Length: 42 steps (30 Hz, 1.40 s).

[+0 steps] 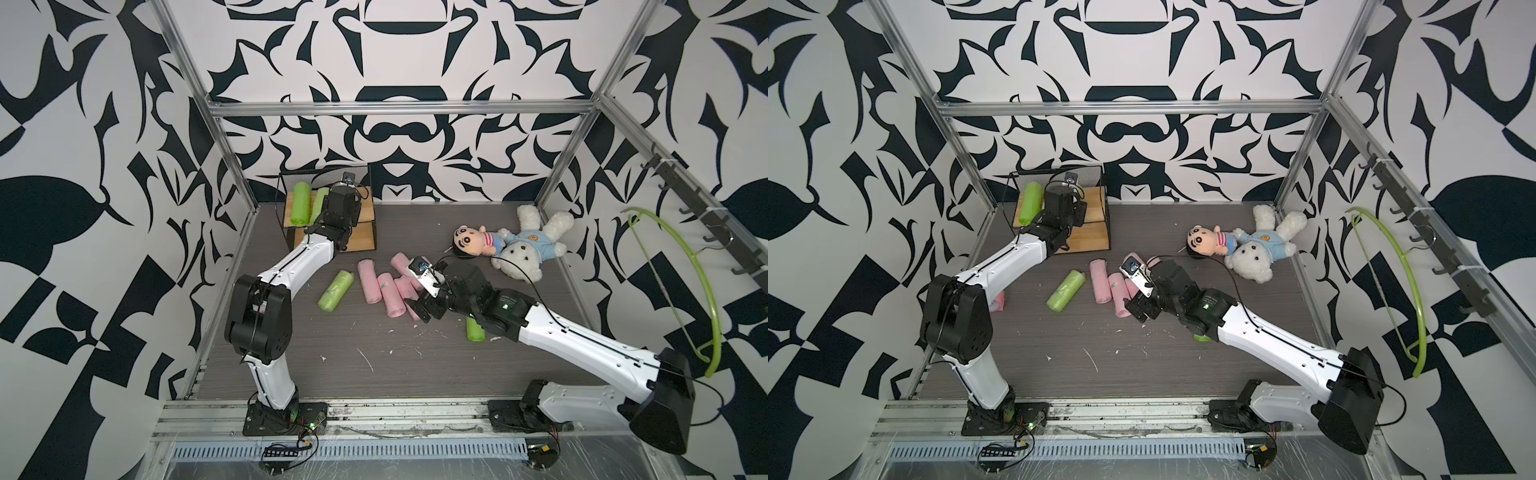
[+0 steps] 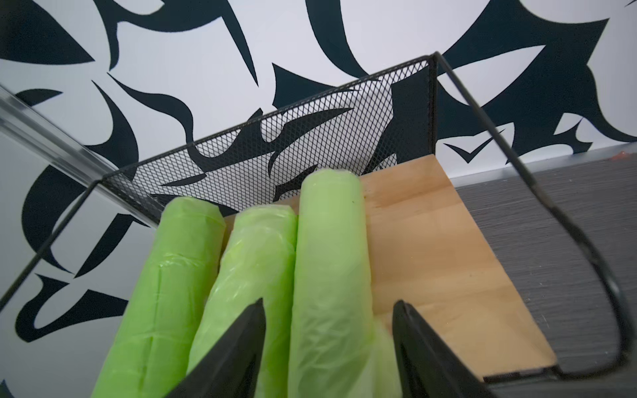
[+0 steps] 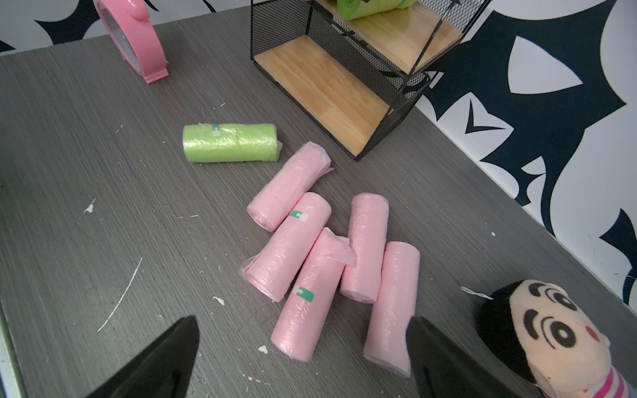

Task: Sort the rolls of trash bags by color and place them on the shelf
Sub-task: Place the roll of trash bags on the shelf.

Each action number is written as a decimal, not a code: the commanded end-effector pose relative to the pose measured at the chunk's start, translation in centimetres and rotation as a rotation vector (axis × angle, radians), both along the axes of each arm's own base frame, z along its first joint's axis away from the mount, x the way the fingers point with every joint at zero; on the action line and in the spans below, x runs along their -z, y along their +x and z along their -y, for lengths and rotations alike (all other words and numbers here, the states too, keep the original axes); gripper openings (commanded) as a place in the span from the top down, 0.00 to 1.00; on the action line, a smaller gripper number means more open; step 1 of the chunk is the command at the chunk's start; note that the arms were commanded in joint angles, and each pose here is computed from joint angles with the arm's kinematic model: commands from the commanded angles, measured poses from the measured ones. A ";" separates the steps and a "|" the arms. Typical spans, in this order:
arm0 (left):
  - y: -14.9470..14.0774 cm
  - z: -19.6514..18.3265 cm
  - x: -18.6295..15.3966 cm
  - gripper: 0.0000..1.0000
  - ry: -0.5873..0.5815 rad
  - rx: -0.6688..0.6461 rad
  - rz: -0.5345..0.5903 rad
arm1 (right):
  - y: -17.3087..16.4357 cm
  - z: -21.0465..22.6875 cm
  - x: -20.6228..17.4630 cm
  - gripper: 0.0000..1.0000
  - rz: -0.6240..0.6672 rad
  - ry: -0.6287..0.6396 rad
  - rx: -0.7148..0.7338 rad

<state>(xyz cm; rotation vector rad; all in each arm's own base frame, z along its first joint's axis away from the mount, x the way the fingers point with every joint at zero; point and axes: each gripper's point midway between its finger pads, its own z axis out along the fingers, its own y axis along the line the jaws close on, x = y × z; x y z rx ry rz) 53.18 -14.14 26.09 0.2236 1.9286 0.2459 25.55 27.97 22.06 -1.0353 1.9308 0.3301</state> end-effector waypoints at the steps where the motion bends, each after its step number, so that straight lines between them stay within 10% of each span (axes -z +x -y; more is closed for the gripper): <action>1: 1.2 0.5 0.6 0.35 0.055 0.027 -0.051 | 0.4 -0.6 -1.3 0.00 0.017 0.049 0.003; 18: 5.6 -1.2 3.4 0.35 0.277 -0.014 -0.145 | 0.2 -0.2 -1.0 0.00 0.001 0.050 0.019; 42: 6.0 -5.1 2.9 0.35 0.212 -0.109 -0.165 | -0.4 1.1 -0.4 0.00 -0.003 0.063 0.053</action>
